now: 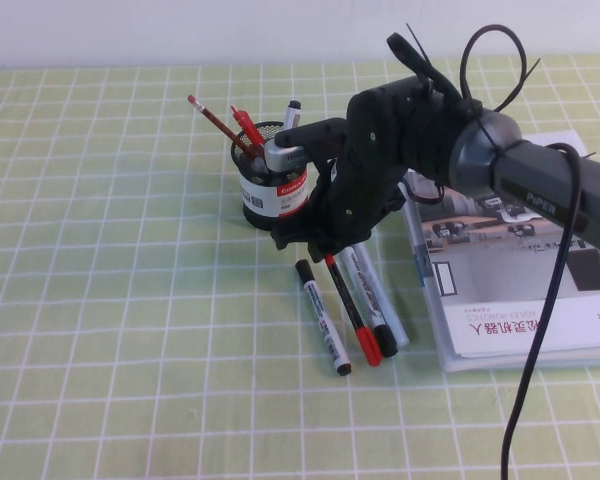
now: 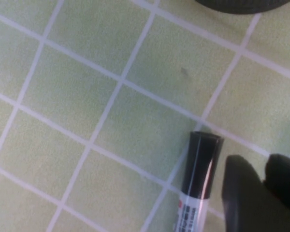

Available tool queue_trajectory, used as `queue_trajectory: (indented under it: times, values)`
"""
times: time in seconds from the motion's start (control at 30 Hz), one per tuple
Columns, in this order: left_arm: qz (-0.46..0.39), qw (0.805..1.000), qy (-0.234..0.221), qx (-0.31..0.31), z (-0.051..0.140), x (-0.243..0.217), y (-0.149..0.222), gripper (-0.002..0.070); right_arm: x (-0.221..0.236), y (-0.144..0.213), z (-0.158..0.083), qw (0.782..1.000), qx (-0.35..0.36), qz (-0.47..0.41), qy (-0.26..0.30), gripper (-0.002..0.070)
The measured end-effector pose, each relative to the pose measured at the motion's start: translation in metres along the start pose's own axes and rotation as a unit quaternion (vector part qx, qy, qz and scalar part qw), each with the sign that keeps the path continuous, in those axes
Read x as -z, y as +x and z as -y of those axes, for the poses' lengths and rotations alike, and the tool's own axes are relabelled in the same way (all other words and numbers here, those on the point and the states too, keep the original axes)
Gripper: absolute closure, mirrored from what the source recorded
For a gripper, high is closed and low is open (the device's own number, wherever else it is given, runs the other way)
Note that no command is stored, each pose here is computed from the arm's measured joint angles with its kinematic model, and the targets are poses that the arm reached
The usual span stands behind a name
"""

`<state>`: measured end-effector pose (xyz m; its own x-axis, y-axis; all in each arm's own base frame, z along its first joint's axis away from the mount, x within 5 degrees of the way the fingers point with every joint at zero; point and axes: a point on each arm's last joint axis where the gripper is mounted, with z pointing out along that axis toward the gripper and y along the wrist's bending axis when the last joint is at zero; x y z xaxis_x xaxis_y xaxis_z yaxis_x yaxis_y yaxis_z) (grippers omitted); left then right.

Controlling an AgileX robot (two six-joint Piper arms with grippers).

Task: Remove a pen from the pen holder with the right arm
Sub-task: 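Take a marker out of the pen holder and lay it on the table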

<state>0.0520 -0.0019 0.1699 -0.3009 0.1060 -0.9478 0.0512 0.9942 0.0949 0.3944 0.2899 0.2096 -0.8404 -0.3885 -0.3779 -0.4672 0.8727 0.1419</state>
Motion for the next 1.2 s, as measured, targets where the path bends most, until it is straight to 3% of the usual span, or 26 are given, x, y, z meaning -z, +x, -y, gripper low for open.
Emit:
queue_trajectory:
  times: [0.17,0.47,0.57,0.67,0.77,1.2]
  values:
    - [0.000,1.000,0.000,0.000,0.000,0.000,0.000,0.0681,-0.004,0.001,0.001,1.000,0.000,-0.003,0.001,0.0529]
    - [0.000,1.000,0.000,0.000,0.000,0.000,0.000,0.0681,0.003,0.001,0.000,1.000,0.001,-0.004,0.001,0.0506]
    - [0.000,1.000,0.000,0.000,0.000,0.000,0.000,0.0681,0.026,0.001,0.000,1.000,0.009,-0.009,0.010,0.0531]
    - [0.000,1.000,0.000,0.000,0.000,0.000,0.000,0.0681,0.063,0.003,-0.002,1.000,0.020,-0.003,0.023,0.0620]
    - [0.000,1.000,0.000,0.000,0.000,0.000,0.000,0.0681,0.103,0.011,-0.003,0.999,0.024,0.024,0.023,0.0666]
    - [0.000,1.000,0.000,0.000,0.000,0.000,0.000,0.0681,0.217,0.134,0.012,0.994,0.024,0.101,0.022,0.0688]
